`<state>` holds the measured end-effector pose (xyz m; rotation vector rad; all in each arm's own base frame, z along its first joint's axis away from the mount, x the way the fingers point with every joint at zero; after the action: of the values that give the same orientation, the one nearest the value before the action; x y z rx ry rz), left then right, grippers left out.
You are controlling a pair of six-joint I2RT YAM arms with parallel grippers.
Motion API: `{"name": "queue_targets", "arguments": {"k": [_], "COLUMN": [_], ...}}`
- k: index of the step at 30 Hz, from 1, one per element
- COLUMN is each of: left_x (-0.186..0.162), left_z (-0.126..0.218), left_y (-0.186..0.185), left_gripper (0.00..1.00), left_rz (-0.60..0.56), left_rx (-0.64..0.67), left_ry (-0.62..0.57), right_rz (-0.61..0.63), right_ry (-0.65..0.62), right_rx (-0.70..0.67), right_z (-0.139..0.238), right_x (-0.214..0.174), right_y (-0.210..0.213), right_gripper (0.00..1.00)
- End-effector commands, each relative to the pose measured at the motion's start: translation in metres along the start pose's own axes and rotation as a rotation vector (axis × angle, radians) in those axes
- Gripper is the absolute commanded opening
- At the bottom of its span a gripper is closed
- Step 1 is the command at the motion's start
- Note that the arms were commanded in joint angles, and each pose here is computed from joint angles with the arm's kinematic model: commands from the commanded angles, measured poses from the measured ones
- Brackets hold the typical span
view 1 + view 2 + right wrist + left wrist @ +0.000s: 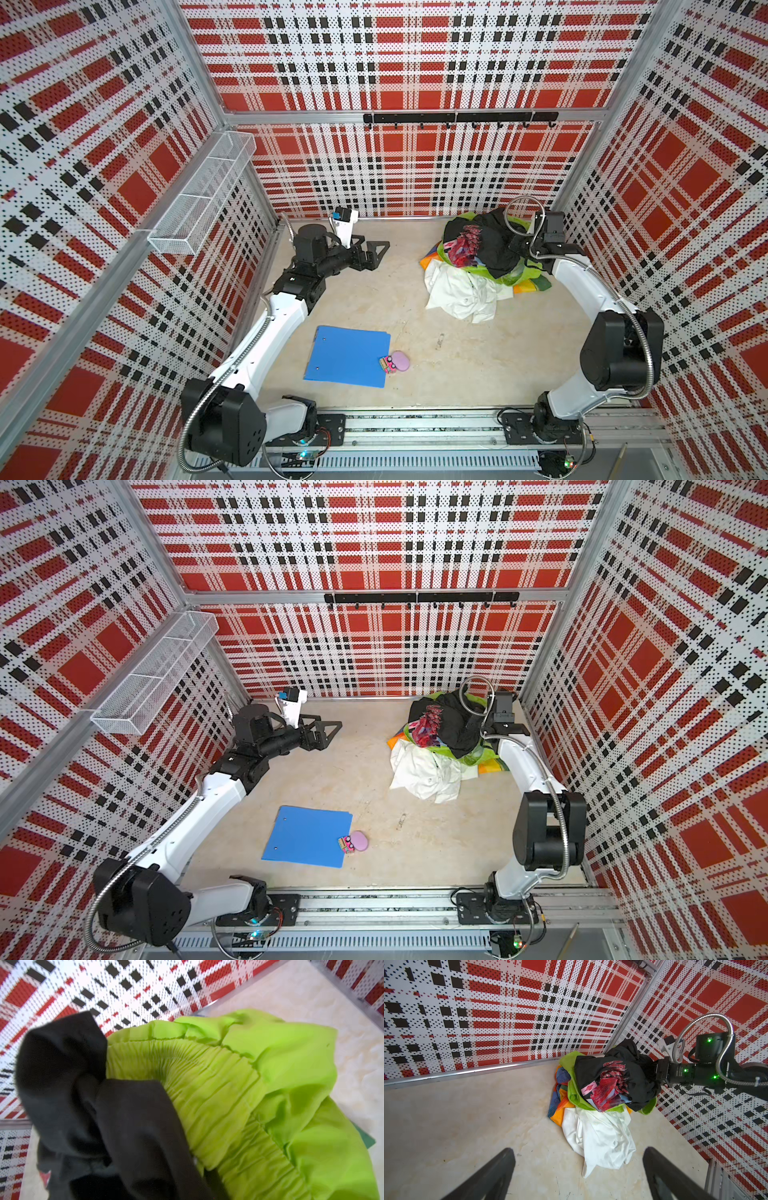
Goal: Pick out a specific cloth from the pile
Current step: 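Raise the left arm aside while moving the right gripper over the clothes pile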
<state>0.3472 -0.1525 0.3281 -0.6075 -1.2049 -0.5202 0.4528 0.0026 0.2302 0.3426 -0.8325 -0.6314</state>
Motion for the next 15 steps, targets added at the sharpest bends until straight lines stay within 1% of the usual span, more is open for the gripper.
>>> {"name": "queue_targets", "arguments": {"k": [1, 5, 8, 9, 11, 15], "left_x": [0.003, 0.002, 0.001, 0.001, 0.001, 0.001], "left_z": [0.004, 0.002, 0.001, 0.001, 0.001, 0.001], "left_y": [-0.006, -0.008, -0.009, -0.009, -0.008, -0.008], "left_gripper": [0.99, 0.99, 0.99, 0.99, 0.99, 0.99], "left_rz": [-0.034, -0.036, -0.037, -0.036, -0.035, -0.035], "left_rx": [0.0, -0.002, -0.004, -0.004, 0.002, 0.007], "left_ry": [-0.017, -0.011, -0.01, -0.008, -0.009, -0.008], "right_rz": [-0.017, -0.019, -0.015, -0.013, -0.004, 0.026], "right_ry": [0.006, 0.044, 0.071, 0.073, 0.065, -0.018], "right_rx": [-0.051, -0.128, -0.17, -0.176, -0.172, -0.143], "right_z": [-0.025, -0.052, -0.063, -0.063, -0.058, -0.027], "right_x": [0.004, -0.011, -0.023, -0.025, -0.026, -0.021], "right_y": [-0.009, -0.029, -0.042, -0.045, -0.046, -0.036], "right_gripper": [0.03, 0.05, 0.08, 0.12, 0.22, 0.39]}}
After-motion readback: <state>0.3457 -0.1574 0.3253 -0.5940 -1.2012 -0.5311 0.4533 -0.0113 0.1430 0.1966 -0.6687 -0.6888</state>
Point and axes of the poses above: each gripper's point midway between its finger pads, its own z axis back along the fingers, its own y axis along the line the jaws close on, x = y × z, the point moved 4 cm from there along z, back along the fingers, and after that the axes turned 11 degrees about -z, right-handed, at the moved point
